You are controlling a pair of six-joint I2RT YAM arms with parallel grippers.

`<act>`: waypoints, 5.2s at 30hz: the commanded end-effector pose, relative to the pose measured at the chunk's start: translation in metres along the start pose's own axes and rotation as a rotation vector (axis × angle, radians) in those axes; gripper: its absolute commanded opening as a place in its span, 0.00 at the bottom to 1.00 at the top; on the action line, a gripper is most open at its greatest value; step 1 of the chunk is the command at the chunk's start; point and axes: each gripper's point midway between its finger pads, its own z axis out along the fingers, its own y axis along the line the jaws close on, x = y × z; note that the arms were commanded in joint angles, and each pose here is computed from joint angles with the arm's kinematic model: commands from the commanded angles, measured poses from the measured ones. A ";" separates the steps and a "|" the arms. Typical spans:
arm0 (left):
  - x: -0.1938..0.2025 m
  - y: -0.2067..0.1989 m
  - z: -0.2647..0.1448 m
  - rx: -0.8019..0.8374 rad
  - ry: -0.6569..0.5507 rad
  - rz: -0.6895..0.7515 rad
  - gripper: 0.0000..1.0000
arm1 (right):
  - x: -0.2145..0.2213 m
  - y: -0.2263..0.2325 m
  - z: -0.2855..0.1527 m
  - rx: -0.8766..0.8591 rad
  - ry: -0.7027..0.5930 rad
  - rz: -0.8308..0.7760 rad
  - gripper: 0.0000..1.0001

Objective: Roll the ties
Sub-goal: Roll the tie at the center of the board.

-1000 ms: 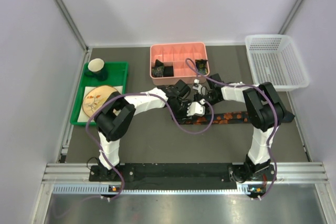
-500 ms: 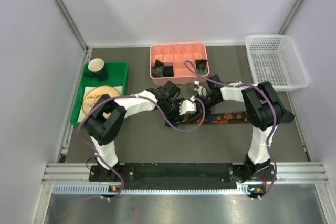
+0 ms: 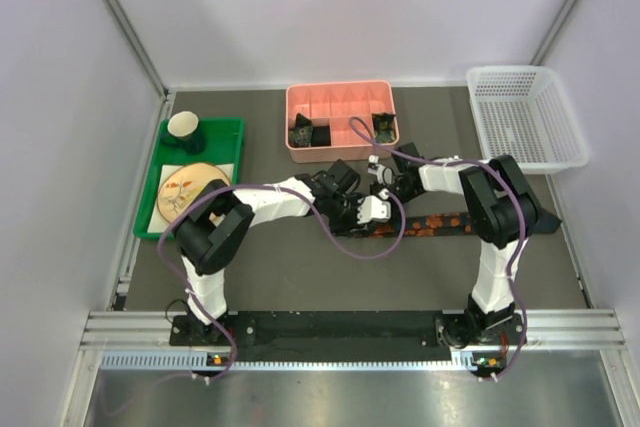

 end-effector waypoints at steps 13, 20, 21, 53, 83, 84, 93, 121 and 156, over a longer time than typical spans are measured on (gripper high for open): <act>0.078 -0.020 -0.044 0.011 0.183 -0.052 0.46 | -0.014 0.010 0.038 0.024 0.037 -0.028 0.00; 0.059 -0.006 -0.062 -0.048 0.035 -0.072 0.66 | -0.006 -0.007 0.042 0.080 0.055 -0.006 0.00; 0.057 -0.003 -0.063 -0.055 0.007 -0.067 0.66 | -0.006 -0.007 0.043 0.080 0.055 -0.008 0.00; -0.007 0.005 -0.059 -0.006 -0.173 0.061 0.36 | -0.002 -0.019 0.046 0.117 0.074 0.005 0.00; 0.016 -0.013 0.007 0.078 0.008 -0.033 0.45 | 0.001 -0.016 0.047 0.086 0.069 0.019 0.00; 0.017 -0.014 0.008 0.080 0.014 -0.035 0.45 | 0.000 -0.015 0.046 0.084 0.067 0.019 0.00; 0.028 -0.023 -0.011 0.080 0.048 -0.015 0.52 | 0.001 -0.019 0.045 0.104 0.067 0.015 0.00; 0.023 -0.011 -0.047 0.030 0.023 -0.013 0.50 | 0.004 -0.025 0.043 0.118 0.071 0.022 0.00; 0.035 -0.016 0.010 0.055 0.132 0.012 0.39 | 0.004 -0.004 0.043 0.003 0.068 0.028 0.00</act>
